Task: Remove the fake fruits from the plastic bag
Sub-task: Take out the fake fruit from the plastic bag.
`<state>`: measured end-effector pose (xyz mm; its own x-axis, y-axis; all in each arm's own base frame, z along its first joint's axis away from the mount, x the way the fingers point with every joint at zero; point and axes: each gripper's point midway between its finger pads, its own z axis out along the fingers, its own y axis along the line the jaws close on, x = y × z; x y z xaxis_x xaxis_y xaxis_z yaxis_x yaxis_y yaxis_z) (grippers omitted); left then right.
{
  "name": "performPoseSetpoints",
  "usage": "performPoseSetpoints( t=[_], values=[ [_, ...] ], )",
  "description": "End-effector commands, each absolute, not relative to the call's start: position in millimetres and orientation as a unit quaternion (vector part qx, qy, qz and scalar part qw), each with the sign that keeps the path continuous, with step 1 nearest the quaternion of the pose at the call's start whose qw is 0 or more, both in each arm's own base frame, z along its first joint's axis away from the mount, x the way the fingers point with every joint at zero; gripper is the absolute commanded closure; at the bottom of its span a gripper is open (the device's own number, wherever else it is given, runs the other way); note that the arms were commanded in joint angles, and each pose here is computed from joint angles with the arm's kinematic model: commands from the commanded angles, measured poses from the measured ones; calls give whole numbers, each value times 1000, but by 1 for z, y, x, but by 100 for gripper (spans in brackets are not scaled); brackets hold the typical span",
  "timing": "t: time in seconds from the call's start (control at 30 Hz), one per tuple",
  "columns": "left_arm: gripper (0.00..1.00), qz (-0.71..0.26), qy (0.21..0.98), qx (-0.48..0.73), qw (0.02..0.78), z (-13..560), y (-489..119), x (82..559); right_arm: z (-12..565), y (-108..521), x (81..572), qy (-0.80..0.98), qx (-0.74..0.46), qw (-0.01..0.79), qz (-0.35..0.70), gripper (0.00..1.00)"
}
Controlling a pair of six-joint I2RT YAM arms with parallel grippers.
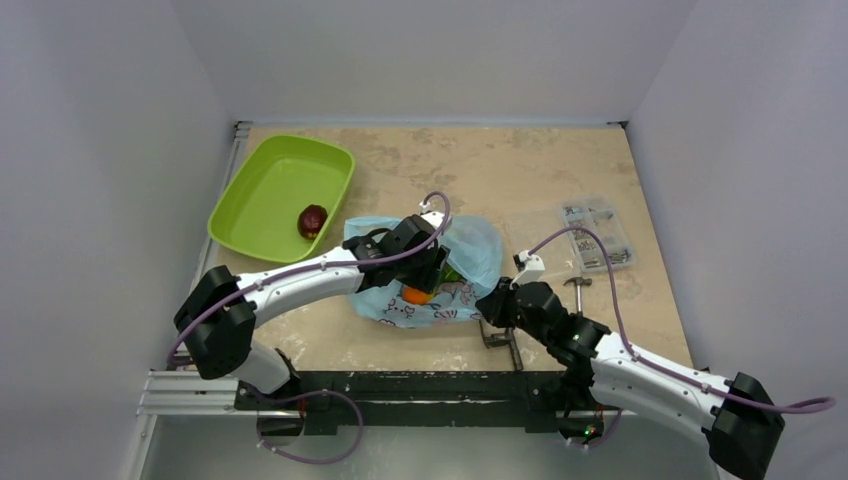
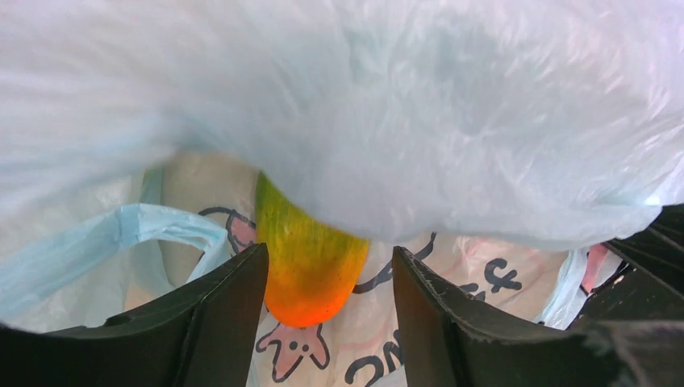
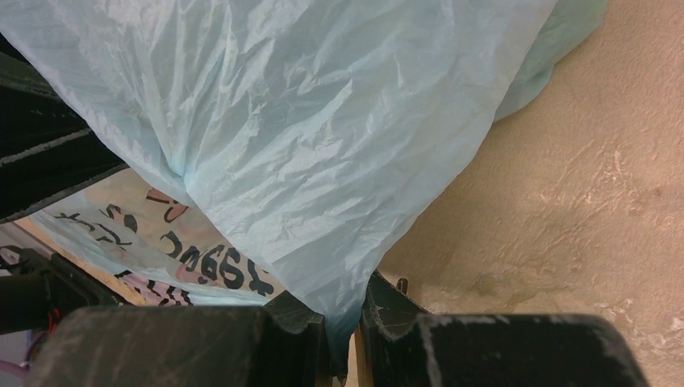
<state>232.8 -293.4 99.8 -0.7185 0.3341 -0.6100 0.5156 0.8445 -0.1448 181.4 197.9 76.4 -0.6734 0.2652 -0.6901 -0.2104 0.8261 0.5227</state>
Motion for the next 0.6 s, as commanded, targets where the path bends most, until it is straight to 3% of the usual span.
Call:
performPoseSetpoints(
  t=[0.0,0.27,0.4,0.5,0.57],
  values=[
    [44,-178,887,230,358,129,-309,251,82,201,184,859,10,413,302,89],
    [47,-159,895,252,331,102,-316,254,81,202,184,860,8,412,302,89],
    [32,-120,906,264,308,77,-306,255,81,202,183,860,7,412,303,89],
    [32,-97,912,267,296,62,-298,254,81,203,183,859,5,412,304,89],
    [38,-99,914,268,288,57,-298,251,82,203,183,859,3,412,305,89]
  ],
)
